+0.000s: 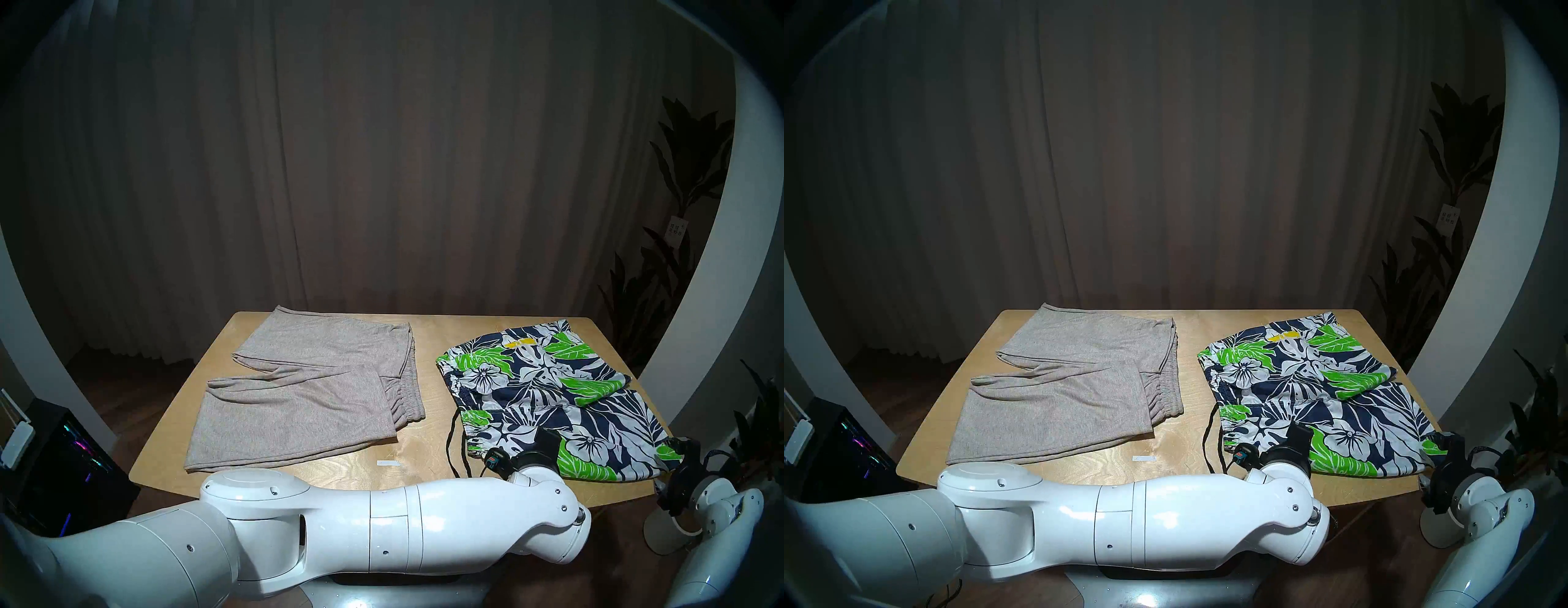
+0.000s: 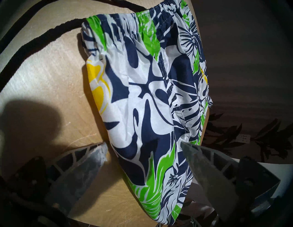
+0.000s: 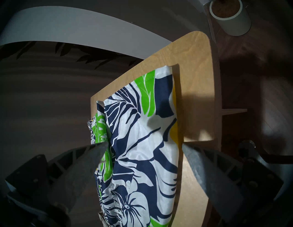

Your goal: Fold pants twice and stack them

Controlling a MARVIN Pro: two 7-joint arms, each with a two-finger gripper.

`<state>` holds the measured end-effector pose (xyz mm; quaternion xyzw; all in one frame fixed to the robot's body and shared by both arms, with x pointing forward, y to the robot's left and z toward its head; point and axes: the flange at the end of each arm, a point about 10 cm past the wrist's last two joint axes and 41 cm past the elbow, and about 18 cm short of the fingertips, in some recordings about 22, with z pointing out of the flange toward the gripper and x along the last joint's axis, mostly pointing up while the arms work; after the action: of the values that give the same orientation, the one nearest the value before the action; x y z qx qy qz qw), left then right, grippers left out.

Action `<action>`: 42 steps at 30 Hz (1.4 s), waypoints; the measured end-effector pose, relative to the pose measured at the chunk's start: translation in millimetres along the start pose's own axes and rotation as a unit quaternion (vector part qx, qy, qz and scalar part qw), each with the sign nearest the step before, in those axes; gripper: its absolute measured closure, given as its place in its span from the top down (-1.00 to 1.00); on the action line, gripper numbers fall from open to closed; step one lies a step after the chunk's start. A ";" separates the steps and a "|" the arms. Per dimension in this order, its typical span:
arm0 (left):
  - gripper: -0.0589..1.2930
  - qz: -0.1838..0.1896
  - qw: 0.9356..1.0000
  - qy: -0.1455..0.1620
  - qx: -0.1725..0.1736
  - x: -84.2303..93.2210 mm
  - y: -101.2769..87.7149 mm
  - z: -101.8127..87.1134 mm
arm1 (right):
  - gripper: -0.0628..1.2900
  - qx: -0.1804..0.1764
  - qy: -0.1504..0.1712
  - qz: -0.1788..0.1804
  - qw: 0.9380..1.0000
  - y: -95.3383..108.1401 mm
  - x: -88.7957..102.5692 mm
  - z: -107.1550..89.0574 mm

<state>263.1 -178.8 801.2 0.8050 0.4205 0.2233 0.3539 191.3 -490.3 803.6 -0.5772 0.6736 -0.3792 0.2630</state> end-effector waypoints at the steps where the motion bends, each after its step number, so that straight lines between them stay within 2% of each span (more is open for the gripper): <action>1: 0.90 0.000 1.000 0.000 0.001 -0.1 0.1 0.3 | 0.90 -0.001 0.000 0.000 1.000 -0.6 0.1 1.0; 21: 0.86 -0.022 1.000 0.006 0.013 2.7 0.1 4.2 | 0.90 -0.013 -0.006 0.004 1.000 -15.0 3.4 23.4; 30: 0.86 -0.024 1.000 0.015 -0.004 7.1 -0.9 6.3 | 0.90 -0.020 -0.007 0.002 1.000 -19.3 3.2 30.0; 36: 0.85 -0.026 0.999 0.026 -0.005 14.1 -7.2 11.0 | 0.88 -0.037 -0.010 0.002 0.999 -13.8 1.1 34.8; 37: 0.79 -0.026 0.999 0.028 -0.004 15.6 -9.0 12.1 | 0.78 -0.041 -0.012 0.002 0.999 -11.8 0.2 36.1; 38: 0.65 -0.027 0.999 0.031 -0.003 17.3 -11.0 13.2 | 0.70 -0.046 -0.013 0.002 0.999 -10.3 -0.7 37.1; 41: 0.44 -0.028 0.999 0.036 0.002 21.4 -16.8 16.0 | 0.44 -0.050 -0.013 0.001 0.999 -10.0 -1.9 38.1; 42: 0.31 -0.028 0.999 0.039 0.003 23.0 -18.7 17.0 | 0.35 -0.052 -0.014 0.000 0.999 -10.1 -2.4 38.5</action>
<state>277.1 -158.6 777.4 0.7847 0.4569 0.2430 0.3412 228.1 -496.4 789.5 -0.5954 0.6886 -0.3360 0.2418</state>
